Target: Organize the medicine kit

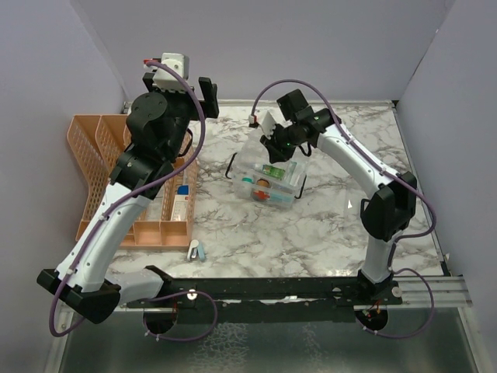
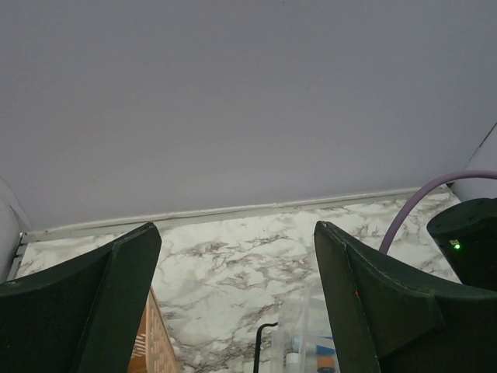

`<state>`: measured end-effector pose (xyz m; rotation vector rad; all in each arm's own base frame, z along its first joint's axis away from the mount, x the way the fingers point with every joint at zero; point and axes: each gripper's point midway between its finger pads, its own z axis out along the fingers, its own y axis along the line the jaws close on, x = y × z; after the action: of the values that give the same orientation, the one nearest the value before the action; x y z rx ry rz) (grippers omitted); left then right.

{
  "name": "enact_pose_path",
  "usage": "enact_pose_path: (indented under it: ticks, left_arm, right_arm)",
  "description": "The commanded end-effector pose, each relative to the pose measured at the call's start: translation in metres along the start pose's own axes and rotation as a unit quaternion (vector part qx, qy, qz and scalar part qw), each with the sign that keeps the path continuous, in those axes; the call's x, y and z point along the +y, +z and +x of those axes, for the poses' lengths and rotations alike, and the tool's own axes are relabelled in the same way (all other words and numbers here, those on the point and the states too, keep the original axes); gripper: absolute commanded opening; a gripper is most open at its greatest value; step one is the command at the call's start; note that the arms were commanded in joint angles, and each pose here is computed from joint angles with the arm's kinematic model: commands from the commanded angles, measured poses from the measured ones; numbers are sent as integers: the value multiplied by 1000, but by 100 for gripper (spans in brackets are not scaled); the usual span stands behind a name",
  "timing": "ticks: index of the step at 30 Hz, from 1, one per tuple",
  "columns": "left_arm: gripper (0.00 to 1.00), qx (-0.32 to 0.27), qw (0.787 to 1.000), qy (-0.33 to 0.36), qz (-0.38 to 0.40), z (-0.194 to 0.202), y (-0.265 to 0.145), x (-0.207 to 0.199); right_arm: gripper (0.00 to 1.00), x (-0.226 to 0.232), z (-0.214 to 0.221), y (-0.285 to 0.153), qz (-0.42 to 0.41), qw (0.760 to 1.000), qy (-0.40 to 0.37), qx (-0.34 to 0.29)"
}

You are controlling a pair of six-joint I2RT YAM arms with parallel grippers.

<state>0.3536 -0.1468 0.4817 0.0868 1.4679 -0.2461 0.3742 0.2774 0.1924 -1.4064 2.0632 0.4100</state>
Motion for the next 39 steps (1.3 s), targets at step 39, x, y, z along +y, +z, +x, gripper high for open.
enact_pose_path:
  ticks: [39]
  left_arm:
    - [85, 10, 1000, -7, -21, 16, 1, 3]
  right_arm:
    - [5, 10, 14, 60, -69, 996, -50, 27]
